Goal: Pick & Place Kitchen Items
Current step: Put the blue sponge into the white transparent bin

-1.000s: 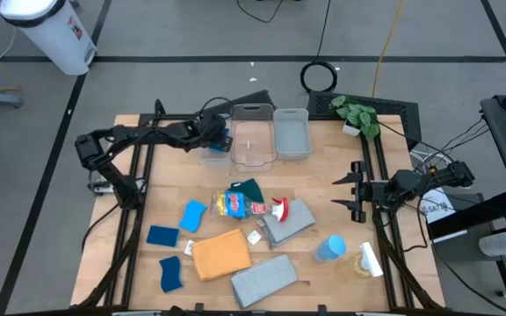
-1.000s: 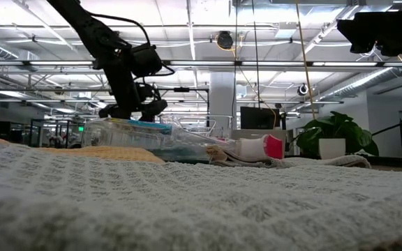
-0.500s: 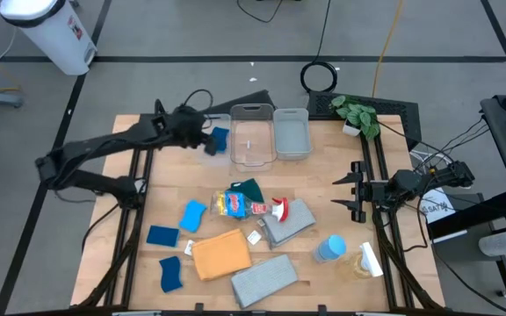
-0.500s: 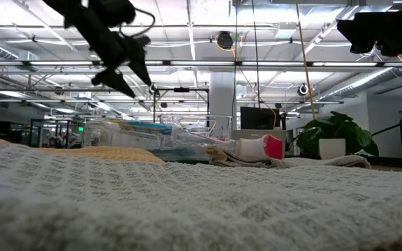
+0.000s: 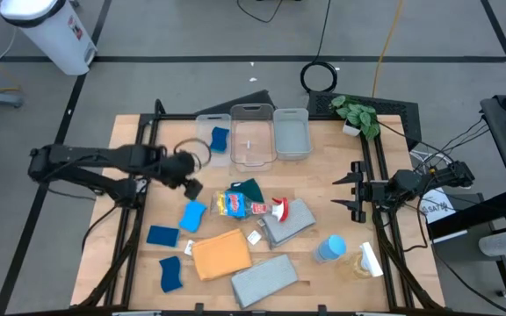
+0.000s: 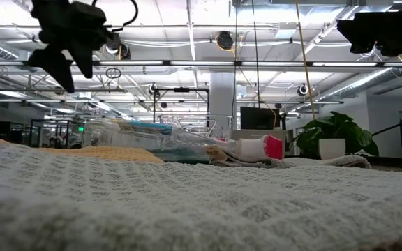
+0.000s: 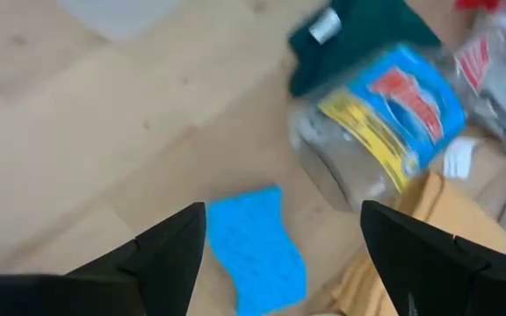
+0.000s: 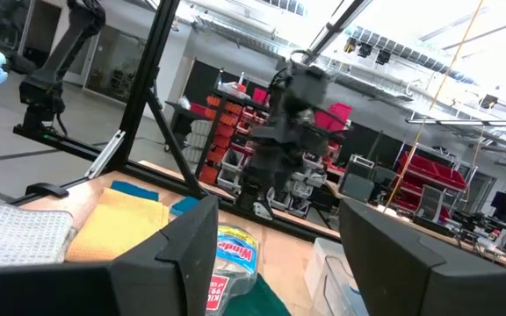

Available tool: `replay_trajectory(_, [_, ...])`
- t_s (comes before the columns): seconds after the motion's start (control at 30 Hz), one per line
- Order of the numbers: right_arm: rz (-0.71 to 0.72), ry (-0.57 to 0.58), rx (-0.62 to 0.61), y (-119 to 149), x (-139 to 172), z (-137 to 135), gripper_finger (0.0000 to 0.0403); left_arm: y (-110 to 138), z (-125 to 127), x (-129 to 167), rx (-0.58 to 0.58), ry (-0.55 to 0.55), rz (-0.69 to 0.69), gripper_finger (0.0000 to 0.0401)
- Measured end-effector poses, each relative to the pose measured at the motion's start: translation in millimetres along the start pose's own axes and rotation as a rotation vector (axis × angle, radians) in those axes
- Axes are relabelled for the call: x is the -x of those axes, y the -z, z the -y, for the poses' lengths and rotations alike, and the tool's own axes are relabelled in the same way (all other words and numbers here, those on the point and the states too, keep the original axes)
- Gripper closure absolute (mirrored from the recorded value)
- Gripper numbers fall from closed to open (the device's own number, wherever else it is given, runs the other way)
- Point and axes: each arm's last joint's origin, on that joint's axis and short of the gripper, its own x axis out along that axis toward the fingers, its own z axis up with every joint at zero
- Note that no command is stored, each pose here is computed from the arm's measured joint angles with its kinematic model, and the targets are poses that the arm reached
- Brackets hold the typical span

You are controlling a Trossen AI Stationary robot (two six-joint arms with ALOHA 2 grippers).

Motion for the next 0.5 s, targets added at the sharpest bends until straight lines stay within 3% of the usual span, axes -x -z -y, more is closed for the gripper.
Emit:
replay_trajectory(0.3, [0.0, 0.0, 0.0, 0.0, 0.0, 0.0, 0.0197, 40.4, 33.6, -26.6, 0.06, -0.131, 0.0, 0.0093])
replay_trajectory(0.5, [0.0, 0.0, 0.0, 0.0, 0.0, 0.0, 0.0195, 55.2, 36.9, -52.6, 0.02, -0.225, -0.055, 0.0093])
